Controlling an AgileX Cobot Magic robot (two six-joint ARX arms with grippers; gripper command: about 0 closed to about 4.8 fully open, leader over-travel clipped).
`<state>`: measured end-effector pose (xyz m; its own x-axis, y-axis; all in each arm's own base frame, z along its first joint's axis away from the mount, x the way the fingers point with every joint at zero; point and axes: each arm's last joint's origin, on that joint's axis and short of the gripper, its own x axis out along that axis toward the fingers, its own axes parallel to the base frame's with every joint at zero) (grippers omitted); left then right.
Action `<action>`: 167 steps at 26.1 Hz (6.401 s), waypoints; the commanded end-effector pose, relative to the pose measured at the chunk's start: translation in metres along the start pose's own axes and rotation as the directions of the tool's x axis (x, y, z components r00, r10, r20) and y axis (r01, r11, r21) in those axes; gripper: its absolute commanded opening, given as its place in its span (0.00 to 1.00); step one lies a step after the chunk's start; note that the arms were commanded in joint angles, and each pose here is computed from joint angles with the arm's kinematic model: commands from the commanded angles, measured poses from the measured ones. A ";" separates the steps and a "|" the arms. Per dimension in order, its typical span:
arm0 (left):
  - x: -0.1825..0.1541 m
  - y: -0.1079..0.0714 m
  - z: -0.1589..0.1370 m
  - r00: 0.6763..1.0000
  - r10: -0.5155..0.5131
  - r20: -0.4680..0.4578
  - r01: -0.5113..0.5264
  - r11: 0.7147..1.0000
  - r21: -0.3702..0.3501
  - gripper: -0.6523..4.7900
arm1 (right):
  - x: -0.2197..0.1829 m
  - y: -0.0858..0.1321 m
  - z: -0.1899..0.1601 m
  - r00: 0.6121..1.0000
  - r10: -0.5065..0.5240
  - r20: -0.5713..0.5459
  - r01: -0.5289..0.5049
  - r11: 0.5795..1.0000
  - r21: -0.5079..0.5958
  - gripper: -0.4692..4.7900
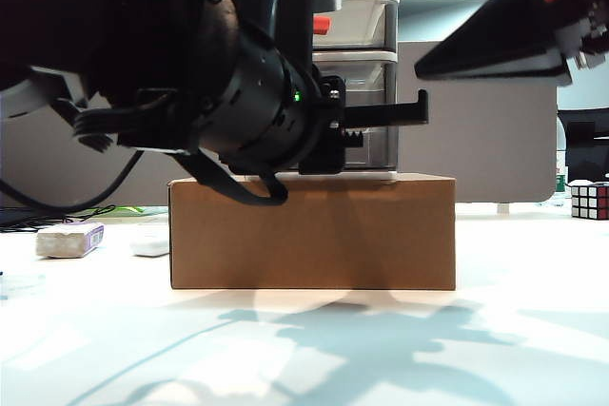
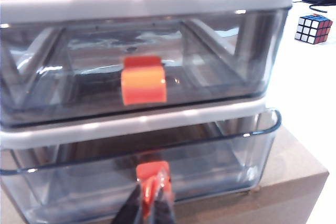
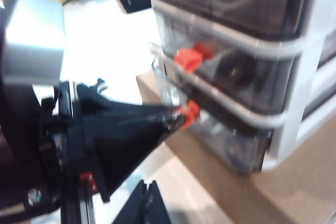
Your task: Open the third layer of the drawer on the table, pick up the transparent tape on the table and put it in, and finally close the drawer.
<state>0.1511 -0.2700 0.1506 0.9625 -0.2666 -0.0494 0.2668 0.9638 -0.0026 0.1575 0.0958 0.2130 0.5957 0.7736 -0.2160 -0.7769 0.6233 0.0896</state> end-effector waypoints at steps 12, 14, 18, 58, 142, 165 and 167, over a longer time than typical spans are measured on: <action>0.000 0.000 0.002 1.000 -0.002 0.011 0.002 1.000 -0.020 0.11 | 0.057 -0.026 0.056 0.998 0.005 0.065 -0.004 1.000 -0.023 0.08; -0.001 -0.001 0.002 1.000 -0.001 0.011 0.001 1.000 -0.019 0.11 | 0.065 -0.029 0.058 0.999 0.004 0.053 -0.003 1.000 -0.018 0.08; -0.013 -0.004 0.000 1.000 0.023 0.020 -0.023 0.999 -0.026 0.11 | 0.068 -0.031 0.059 0.998 0.000 0.063 0.001 1.000 -0.022 0.08; -0.068 0.194 0.025 0.994 -0.099 -0.046 0.091 0.984 -0.156 0.11 | 0.067 -0.027 0.051 0.994 0.103 -0.024 -0.102 0.995 0.021 0.08; -0.031 0.220 0.035 0.867 -0.480 -0.132 0.496 0.811 0.309 0.24 | 0.065 -0.025 0.047 0.987 0.145 -0.064 -0.144 0.989 0.015 0.08; 0.011 0.103 0.083 0.715 -0.676 -0.179 0.686 0.629 0.366 0.34 | 0.032 -0.011 0.072 0.991 0.133 0.018 -0.132 0.989 -0.061 0.08; 0.013 0.102 0.080 0.716 -0.674 -0.181 0.685 0.630 0.365 0.34 | 0.030 -0.010 0.074 0.991 0.133 0.026 -0.131 0.989 -0.068 0.08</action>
<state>0.1934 -0.1749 0.2266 0.4921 -0.8358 -0.2436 0.8550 0.4113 0.3159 0.1994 0.1216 0.2740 0.4879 0.8524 -0.1883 -0.8597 0.5065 0.0654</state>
